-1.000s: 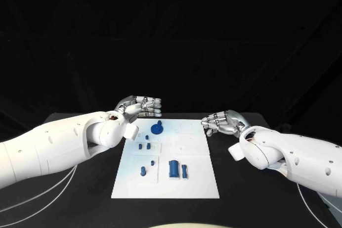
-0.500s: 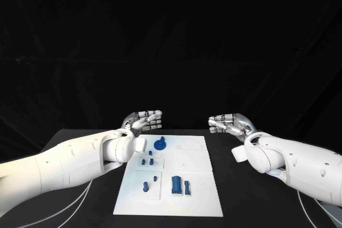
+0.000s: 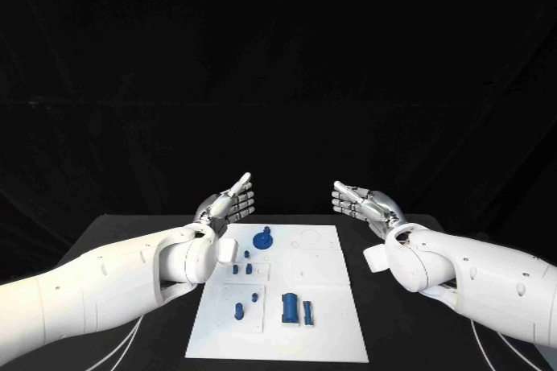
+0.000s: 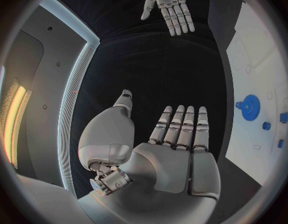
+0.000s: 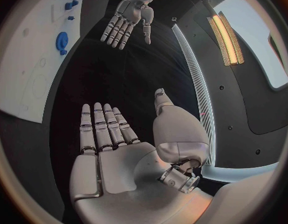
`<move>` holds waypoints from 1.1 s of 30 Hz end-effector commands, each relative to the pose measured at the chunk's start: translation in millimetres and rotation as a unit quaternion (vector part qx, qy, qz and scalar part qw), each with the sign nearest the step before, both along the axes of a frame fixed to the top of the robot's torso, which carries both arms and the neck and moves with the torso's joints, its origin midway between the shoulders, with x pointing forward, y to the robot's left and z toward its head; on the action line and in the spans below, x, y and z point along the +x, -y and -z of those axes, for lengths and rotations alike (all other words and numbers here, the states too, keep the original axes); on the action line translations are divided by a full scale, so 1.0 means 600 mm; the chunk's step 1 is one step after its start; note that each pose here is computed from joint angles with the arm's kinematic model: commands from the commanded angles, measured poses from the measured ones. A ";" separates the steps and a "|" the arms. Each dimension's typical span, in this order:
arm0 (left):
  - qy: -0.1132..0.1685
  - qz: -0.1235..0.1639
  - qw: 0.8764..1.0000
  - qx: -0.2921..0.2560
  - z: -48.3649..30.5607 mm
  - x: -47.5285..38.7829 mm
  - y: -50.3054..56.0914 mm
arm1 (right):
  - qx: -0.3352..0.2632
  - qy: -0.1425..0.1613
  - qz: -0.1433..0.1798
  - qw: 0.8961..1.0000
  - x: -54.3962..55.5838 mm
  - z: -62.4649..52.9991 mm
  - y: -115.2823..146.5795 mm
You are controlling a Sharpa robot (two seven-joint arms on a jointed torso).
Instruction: Assemble the parts on the task board
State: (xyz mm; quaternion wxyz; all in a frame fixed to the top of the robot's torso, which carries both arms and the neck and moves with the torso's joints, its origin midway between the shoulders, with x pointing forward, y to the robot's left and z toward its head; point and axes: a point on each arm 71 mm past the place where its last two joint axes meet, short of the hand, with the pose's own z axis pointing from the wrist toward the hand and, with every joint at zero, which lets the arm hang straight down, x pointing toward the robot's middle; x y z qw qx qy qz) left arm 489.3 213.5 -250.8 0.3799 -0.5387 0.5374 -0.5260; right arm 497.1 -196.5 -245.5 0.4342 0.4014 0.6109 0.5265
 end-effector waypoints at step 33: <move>0.085 -0.064 0.992 0.068 -0.044 -0.046 0.035 | 0.064 0.024 0.143 0.987 -0.059 -0.035 -0.007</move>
